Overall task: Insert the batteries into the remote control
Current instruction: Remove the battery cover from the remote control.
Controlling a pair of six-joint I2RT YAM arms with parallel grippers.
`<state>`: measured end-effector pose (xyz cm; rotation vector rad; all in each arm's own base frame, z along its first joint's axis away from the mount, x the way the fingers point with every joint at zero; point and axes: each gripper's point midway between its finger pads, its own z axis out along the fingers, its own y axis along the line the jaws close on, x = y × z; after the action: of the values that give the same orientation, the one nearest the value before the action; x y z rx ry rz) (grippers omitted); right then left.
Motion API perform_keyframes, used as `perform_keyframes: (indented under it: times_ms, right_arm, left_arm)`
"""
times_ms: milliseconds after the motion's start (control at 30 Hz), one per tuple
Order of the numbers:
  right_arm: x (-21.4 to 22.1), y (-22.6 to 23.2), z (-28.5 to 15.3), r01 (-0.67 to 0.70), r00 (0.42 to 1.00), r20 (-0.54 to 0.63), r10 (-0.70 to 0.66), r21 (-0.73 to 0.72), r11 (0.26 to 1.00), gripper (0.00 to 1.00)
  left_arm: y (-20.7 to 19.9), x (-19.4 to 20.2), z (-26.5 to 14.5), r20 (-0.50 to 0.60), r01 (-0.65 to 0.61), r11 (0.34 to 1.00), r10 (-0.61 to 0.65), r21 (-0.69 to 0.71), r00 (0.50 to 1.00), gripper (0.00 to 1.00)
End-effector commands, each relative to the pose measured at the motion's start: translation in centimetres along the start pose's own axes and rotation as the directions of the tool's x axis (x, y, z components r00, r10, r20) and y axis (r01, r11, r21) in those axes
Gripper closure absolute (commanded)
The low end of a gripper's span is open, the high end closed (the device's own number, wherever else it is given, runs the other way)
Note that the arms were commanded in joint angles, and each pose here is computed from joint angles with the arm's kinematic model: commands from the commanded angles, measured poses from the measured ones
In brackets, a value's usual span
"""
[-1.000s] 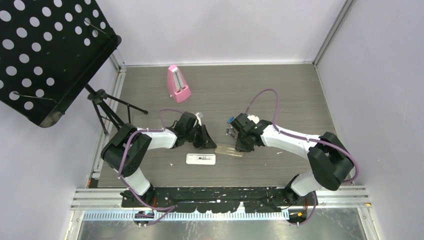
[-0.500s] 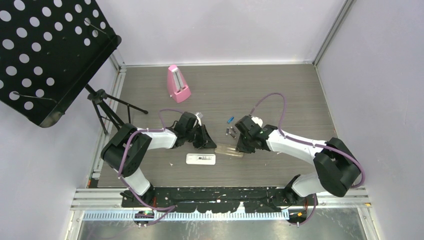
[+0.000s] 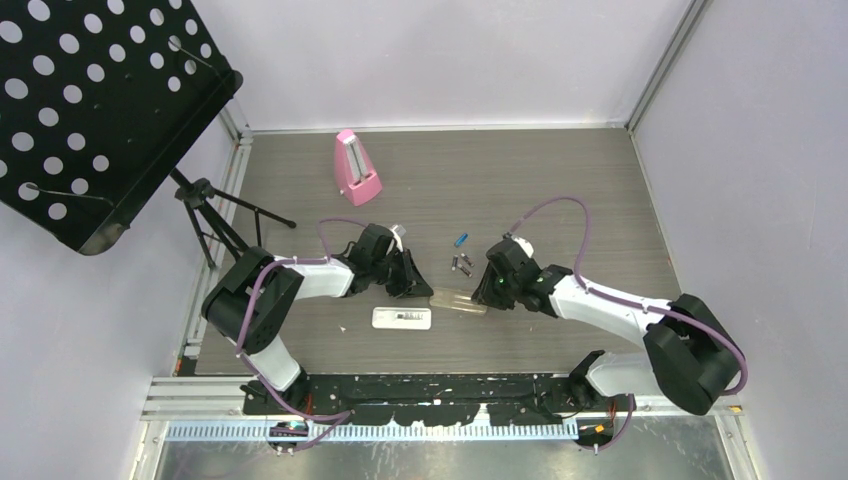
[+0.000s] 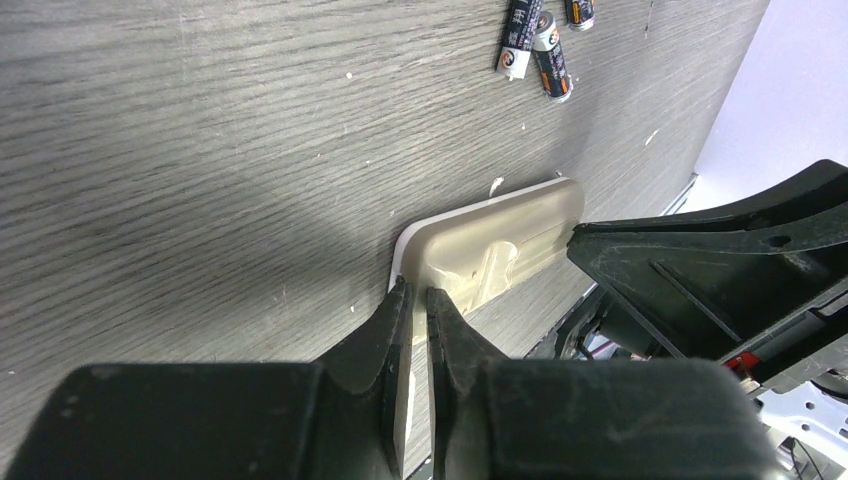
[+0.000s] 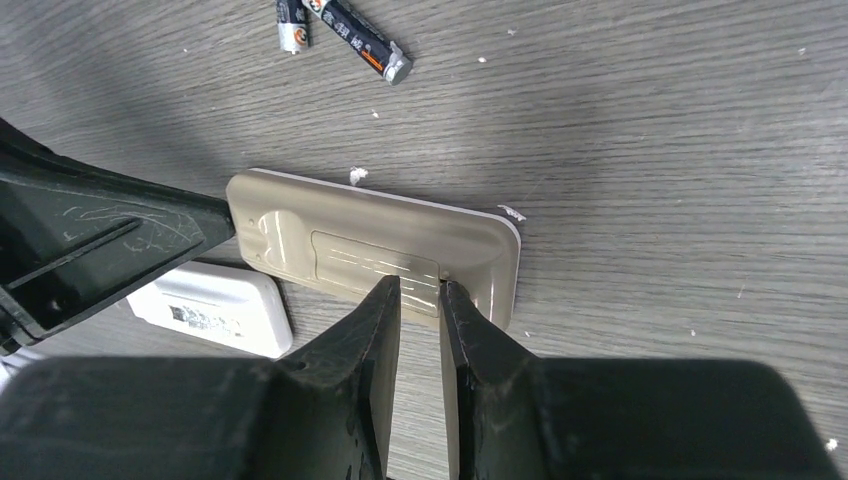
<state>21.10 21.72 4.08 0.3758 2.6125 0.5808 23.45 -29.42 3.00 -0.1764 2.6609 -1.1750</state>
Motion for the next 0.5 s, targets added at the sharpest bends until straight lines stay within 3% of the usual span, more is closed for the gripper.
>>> perform_keyframes:
  times_ms: [0, 233, 467]
  right_arm:
    - [-0.9, 7.4, -1.0, -0.019, 1.000, 0.013, 0.025, -0.341, 0.940, 0.74]
    - [-1.5, 7.9, -2.1, -0.036, 0.998, 0.030, 0.052, -0.388, 0.921, 0.74]
    - [-2.3, 6.9, -2.6, -0.034, 0.995, 0.076, 0.064, -0.344, 0.939, 0.74]
  left_arm:
    - [4.4, 3.0, 1.0, -0.057, 0.009, 0.987, -0.018, -0.158, 0.998, 0.89]
    - [5.0, 2.7, 0.8, -0.038, 0.001, 0.981, -0.009, -0.196, 0.999, 0.90]
    - [5.3, 2.7, 0.8, -0.034, 0.001, 0.977, -0.009, -0.214, 0.999, 0.90]
